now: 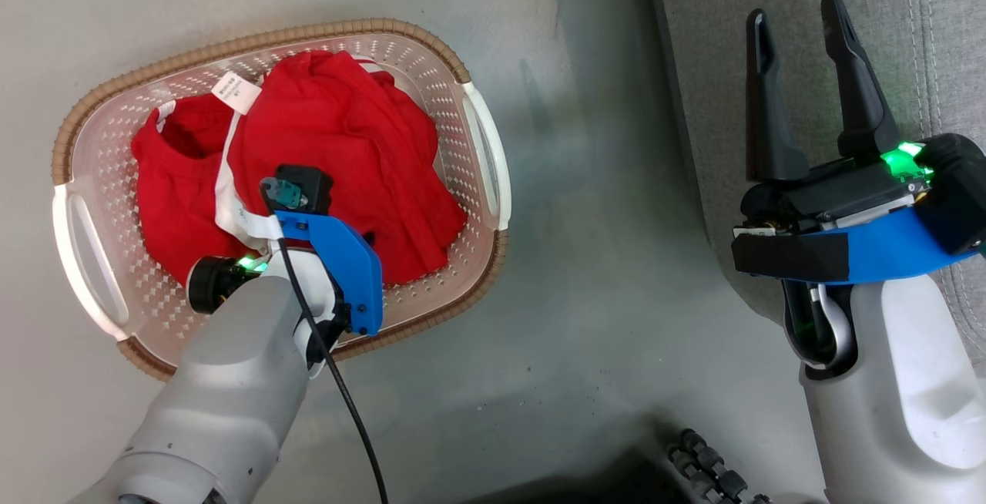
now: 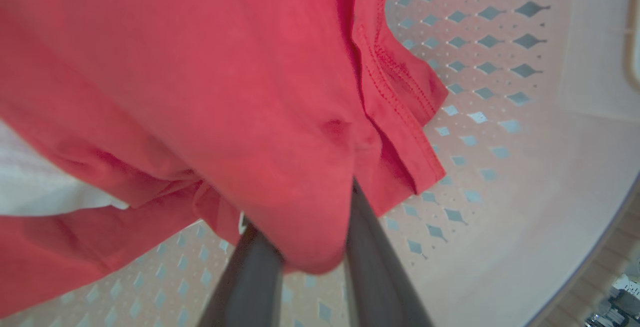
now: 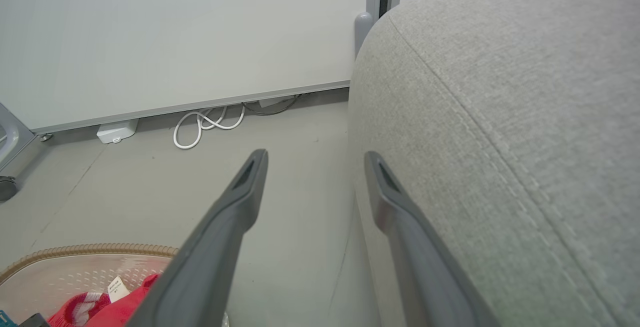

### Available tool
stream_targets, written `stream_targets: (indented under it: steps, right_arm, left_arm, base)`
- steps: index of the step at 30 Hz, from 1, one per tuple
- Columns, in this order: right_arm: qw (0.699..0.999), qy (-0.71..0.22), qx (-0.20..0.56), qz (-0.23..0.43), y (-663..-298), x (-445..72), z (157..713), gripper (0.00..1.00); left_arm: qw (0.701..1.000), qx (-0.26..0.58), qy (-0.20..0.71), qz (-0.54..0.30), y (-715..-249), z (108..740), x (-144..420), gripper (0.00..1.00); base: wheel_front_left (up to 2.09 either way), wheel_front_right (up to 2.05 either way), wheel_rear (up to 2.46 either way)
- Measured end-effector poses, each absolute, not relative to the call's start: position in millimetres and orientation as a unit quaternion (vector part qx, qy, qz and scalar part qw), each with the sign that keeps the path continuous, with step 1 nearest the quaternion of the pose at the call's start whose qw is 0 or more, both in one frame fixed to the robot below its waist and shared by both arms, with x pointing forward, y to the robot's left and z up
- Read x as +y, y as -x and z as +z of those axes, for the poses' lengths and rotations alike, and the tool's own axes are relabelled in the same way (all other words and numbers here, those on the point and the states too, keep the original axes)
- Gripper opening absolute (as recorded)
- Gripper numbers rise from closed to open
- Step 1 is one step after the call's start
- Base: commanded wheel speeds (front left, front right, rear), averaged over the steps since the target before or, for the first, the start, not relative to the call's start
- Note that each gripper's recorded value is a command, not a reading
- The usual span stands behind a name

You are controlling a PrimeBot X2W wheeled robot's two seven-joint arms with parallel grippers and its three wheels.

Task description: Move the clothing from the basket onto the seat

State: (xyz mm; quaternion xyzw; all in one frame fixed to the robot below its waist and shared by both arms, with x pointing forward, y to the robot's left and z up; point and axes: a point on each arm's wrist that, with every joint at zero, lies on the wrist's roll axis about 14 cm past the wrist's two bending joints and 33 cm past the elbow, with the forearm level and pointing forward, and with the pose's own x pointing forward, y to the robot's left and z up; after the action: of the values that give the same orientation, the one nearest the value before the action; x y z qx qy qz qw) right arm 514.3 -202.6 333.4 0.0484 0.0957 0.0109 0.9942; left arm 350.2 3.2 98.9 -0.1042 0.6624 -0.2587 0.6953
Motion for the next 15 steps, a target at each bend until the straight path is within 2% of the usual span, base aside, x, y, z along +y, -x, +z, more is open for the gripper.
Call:
stream_targets:
  steps: [8,15]
  right_arm:
    - [0.995,-0.051,0.091,0.012,-518,-202,336,1.0]
    - [0.996,-0.055,0.073,0.017,-520,-197,354,1.0]
  left_arm:
    - [0.702,0.649,0.096,-0.277,-353,103,-2,0.0]
    - [0.735,0.604,0.106,-0.288,-371,126,-7,0.0]
  base:
    - [0.0,0.0,0.0]
    - [0.0,0.0,0.0]
